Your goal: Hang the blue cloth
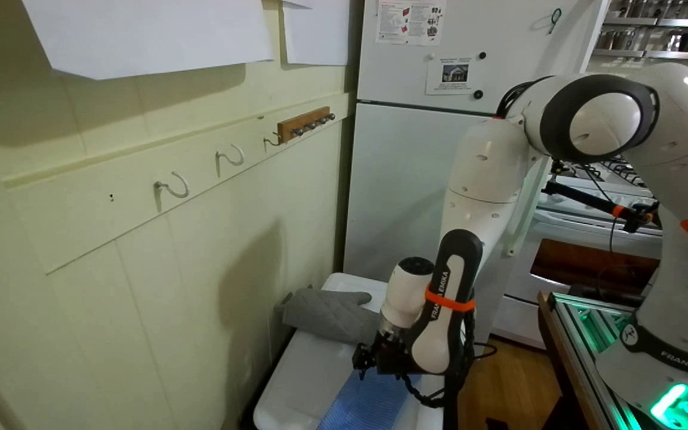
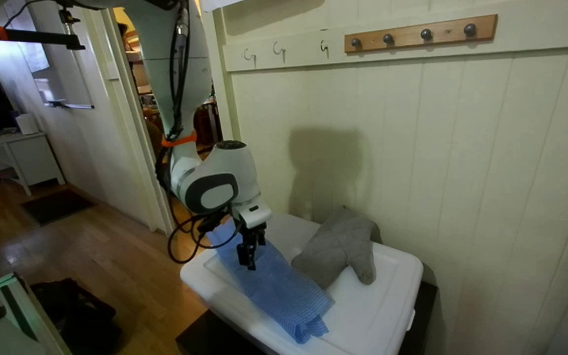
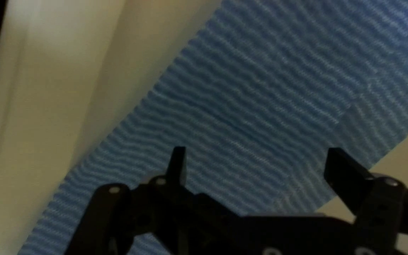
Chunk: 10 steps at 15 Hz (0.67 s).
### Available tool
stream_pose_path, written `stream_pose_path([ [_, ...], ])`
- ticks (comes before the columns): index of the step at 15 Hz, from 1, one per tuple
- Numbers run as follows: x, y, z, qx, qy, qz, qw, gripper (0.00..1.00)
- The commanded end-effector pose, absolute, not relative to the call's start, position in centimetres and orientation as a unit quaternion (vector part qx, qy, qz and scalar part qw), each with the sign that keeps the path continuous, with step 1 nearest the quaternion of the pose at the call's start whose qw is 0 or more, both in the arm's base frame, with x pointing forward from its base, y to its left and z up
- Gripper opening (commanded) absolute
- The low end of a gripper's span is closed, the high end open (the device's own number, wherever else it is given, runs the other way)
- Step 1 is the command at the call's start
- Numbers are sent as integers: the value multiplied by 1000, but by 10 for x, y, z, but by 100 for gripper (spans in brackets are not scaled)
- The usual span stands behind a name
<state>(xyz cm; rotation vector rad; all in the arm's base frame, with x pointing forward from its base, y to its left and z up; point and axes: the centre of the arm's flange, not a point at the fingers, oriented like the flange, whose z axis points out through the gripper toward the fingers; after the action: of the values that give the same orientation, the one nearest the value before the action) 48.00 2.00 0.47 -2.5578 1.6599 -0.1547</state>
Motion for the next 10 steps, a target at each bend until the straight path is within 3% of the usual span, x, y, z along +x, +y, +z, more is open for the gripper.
stream_pose_path([
  [1,487,14,-21,-830,552,-56,55,100],
  [5,490,10,-37,-828,556,-49,53,100],
  [6,491,9,-40,-828,557,-47,51,75],
  [7,490,8,-42,-828,556,-46,50,73],
  [10,492,7,-40,-830,553,-47,52,49],
])
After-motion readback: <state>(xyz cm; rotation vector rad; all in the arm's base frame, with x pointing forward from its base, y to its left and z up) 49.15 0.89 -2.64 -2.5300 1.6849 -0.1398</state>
